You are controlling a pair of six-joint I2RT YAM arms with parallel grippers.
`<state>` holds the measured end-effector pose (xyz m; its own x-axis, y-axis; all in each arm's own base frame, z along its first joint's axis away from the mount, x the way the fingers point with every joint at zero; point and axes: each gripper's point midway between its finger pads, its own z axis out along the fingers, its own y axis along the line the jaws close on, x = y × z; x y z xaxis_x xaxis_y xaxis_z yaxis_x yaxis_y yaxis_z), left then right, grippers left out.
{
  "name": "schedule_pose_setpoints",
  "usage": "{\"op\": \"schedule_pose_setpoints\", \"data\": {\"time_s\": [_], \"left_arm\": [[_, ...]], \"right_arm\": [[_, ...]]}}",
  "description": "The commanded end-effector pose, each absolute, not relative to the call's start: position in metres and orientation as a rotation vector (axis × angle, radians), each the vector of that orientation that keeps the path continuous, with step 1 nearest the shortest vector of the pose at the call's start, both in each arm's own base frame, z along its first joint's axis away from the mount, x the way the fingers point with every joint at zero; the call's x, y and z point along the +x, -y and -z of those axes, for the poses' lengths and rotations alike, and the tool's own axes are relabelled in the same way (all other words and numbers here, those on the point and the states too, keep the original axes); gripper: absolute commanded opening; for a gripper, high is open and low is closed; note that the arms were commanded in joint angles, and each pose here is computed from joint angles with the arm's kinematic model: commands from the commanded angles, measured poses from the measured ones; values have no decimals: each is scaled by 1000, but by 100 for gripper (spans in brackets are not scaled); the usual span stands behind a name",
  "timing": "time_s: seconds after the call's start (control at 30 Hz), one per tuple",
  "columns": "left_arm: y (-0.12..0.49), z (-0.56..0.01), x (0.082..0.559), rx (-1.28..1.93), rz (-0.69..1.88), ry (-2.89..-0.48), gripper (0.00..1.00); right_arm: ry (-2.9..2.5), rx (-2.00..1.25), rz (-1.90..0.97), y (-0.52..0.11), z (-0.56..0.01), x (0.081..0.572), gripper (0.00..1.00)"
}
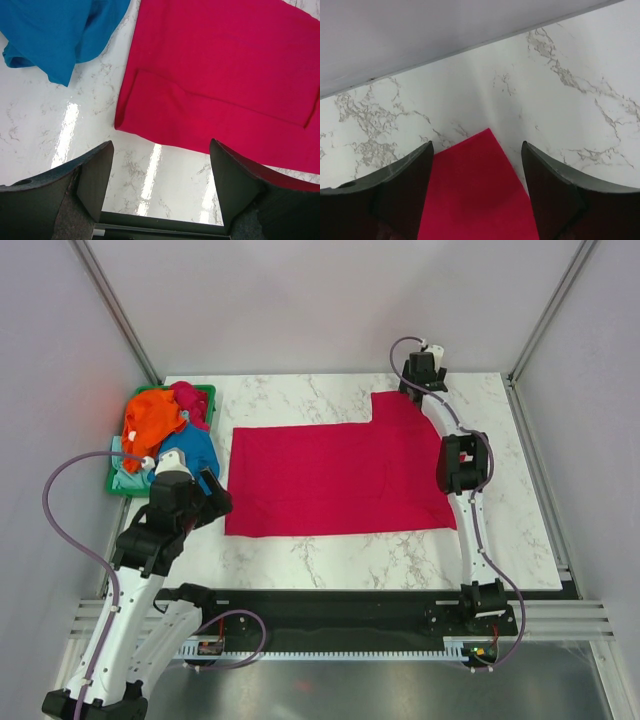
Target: Fold and stack the t-shirts
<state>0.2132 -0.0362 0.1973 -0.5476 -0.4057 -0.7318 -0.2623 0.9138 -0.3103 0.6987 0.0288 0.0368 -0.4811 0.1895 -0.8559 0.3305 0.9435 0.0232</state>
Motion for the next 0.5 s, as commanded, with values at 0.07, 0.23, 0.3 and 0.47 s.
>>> {"op": "schedule_pose_setpoints", "data": {"time_s": [0.07,0.23,0.3,0.47], "left_arm": [[35,-204,221,-439,197,-2147,84],[35,-207,220,-437,205,-2134,84],[35,-207,220,-437,206,-2131,84],[33,-207,219,-439,198,-2126,84]], "right_arm": [[-2158,391,162,-22,-20,691,75],[-2245,383,144,-25,-2,677,48],[-2268,385,123,-28,2,673,33],[-2260,385,101,-32,-1,674,6]]}}
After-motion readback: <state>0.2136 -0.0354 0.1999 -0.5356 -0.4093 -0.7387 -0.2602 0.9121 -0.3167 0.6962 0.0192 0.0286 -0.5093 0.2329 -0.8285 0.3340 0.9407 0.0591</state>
